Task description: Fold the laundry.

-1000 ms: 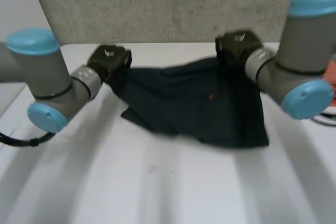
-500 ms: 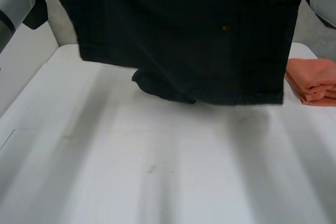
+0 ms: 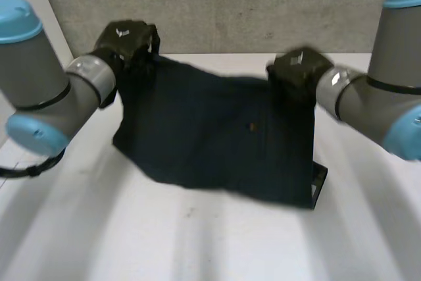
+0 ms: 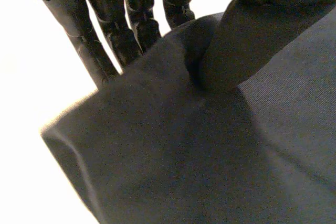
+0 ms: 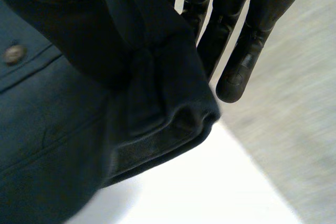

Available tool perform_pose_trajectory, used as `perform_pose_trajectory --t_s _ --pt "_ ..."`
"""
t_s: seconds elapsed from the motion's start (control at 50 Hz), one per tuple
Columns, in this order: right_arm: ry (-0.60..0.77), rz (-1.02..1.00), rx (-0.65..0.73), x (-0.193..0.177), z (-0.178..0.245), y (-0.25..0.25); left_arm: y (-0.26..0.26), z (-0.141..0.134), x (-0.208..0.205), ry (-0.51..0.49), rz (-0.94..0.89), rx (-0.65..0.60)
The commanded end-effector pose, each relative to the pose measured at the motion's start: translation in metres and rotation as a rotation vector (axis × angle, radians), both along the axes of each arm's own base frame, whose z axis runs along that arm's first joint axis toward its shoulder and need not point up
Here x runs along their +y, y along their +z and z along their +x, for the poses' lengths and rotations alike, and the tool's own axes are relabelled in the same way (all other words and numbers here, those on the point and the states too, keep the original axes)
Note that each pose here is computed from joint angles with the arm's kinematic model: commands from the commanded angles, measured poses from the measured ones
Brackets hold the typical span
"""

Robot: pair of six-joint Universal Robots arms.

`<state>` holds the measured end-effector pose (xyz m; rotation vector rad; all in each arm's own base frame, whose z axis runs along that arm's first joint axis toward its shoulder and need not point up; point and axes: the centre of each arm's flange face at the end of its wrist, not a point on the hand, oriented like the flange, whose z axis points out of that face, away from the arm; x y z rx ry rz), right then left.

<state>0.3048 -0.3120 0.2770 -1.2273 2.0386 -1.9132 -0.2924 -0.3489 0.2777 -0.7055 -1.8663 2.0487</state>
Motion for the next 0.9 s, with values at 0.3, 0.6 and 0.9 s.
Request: perform_pose_trajectory --t_s 0.3,0.6,0.9 --pt "-0.082 -0.718 -0.405 -0.056 0.024 0.126 0.139 -0.014 -0.020 0.115 -0.674 0.369" --pt "0.033 -0.214 -0.054 -0.063 0.041 -0.050 -0.050 0.000 0.015 0.124 -0.054 0.028" --pt "0.091 0.226 0.290 0.039 -0.010 -0.078 -0.094 0.032 0.120 0.050 0.269 -0.343"
